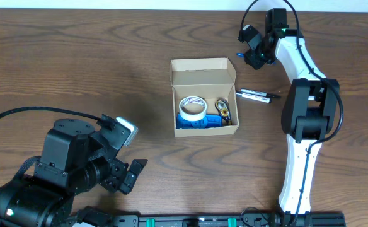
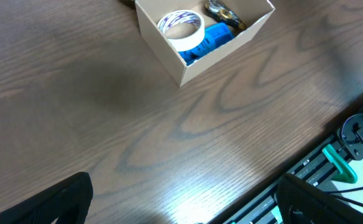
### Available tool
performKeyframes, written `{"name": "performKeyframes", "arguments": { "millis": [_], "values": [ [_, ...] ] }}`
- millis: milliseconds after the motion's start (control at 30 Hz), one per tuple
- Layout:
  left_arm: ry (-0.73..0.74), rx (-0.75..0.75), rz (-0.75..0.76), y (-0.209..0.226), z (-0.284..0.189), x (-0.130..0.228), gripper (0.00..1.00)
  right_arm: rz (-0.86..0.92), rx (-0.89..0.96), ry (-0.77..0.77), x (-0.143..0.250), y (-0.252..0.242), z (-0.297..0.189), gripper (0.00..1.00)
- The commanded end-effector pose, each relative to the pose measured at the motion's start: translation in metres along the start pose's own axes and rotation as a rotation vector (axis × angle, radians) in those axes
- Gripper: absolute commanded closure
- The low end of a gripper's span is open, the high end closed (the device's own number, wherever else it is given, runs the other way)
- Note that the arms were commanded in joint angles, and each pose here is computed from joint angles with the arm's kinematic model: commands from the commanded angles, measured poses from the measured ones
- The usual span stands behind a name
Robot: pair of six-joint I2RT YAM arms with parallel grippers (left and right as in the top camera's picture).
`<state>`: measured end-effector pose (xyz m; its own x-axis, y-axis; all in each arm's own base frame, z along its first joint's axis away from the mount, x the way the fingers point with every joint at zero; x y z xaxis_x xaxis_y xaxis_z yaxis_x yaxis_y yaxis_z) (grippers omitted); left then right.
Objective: Pack container
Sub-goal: 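Grasp the blue pen with the right gripper and lift it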
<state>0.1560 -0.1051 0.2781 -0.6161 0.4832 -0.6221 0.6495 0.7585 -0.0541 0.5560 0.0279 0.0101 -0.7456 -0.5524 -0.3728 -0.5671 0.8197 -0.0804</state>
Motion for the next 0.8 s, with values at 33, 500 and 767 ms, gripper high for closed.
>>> {"name": "performKeyframes", "arguments": {
  "millis": [33, 500, 767],
  "values": [
    [-0.008, 0.011, 0.006, -0.002, -0.002, -0.002, 0.05, 0.028, -0.024, 0.116, 0.040, 0.004, 0.025, 0.64],
    [-0.008, 0.011, 0.006, -0.002, -0.002, -0.002, 0.05, 0.053, -0.016, 0.106, 0.037, 0.003, 0.025, 0.86],
    [-0.008, 0.011, 0.006, -0.002, -0.002, -0.002, 0.05, 0.116, 0.003, 0.075, 0.027, -0.003, 0.020, 0.99]
  ]
}}
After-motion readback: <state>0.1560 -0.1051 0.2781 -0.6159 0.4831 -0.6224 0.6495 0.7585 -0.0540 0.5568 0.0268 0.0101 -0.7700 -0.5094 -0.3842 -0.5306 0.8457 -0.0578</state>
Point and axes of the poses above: each gripper's point midway between its finger pads, its own z axis out along the fingers, its own y axis along the line the jaws close on, x = y × z, the point moved 1 cm from there along -z, back along the fingers, and after that the axes turned 6 degrees about z, right-handed, at the moved point
